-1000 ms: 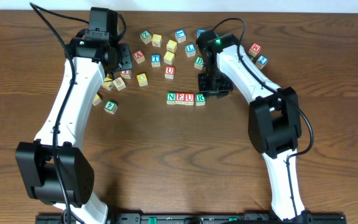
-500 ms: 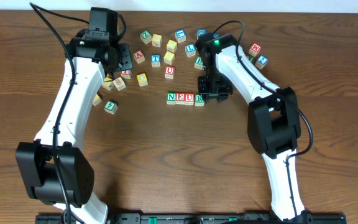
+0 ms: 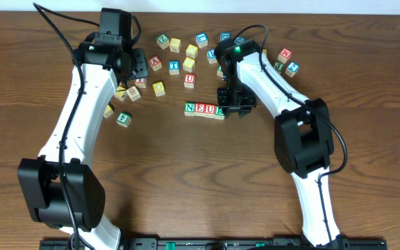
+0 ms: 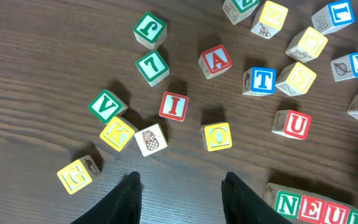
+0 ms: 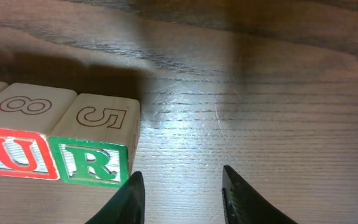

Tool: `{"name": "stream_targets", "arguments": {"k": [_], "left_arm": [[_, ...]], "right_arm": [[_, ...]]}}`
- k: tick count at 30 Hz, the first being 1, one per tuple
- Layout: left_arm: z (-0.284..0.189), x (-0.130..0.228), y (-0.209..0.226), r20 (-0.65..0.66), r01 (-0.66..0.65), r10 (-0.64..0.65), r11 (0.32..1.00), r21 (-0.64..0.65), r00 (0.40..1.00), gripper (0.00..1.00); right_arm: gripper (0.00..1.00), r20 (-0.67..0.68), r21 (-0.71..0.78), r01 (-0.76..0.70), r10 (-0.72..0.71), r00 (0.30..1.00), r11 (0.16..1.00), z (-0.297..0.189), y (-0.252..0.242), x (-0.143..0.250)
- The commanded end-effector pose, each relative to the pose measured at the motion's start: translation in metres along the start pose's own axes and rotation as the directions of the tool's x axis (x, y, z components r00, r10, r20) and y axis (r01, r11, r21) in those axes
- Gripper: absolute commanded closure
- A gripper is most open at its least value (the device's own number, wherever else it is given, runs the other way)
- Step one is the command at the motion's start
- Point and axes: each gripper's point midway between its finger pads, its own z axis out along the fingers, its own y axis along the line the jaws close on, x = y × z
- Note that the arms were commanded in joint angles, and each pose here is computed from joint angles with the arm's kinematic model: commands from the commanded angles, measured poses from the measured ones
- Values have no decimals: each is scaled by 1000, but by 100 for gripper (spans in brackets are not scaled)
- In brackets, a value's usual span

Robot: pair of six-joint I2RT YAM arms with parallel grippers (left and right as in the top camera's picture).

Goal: Spell out NEURIPS
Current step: 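Open the right gripper and push the R block against U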

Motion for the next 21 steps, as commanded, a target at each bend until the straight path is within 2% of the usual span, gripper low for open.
{"name": "stream_targets", "arguments": {"k": [1,8,15,21], "left_arm": [[6,4,2,-17,-17,17,1000,-11,1000,58],[6,4,2,-17,-17,17,1000,-11,1000,58],[6,4,2,-17,-17,17,1000,-11,1000,58],[6,4,2,-16,-17,17,1000,-11,1000,59]], "right_arm": [[69,17,-13,4,-4,1000,1000,-10,2,2],[69,0,-70,104,-105,995,992,-18,11,10],[65,-55,-56,101,-104,993,993,-22,6,26],[61,-46,-57,116,-119,992,992,-21,12,26]]}}
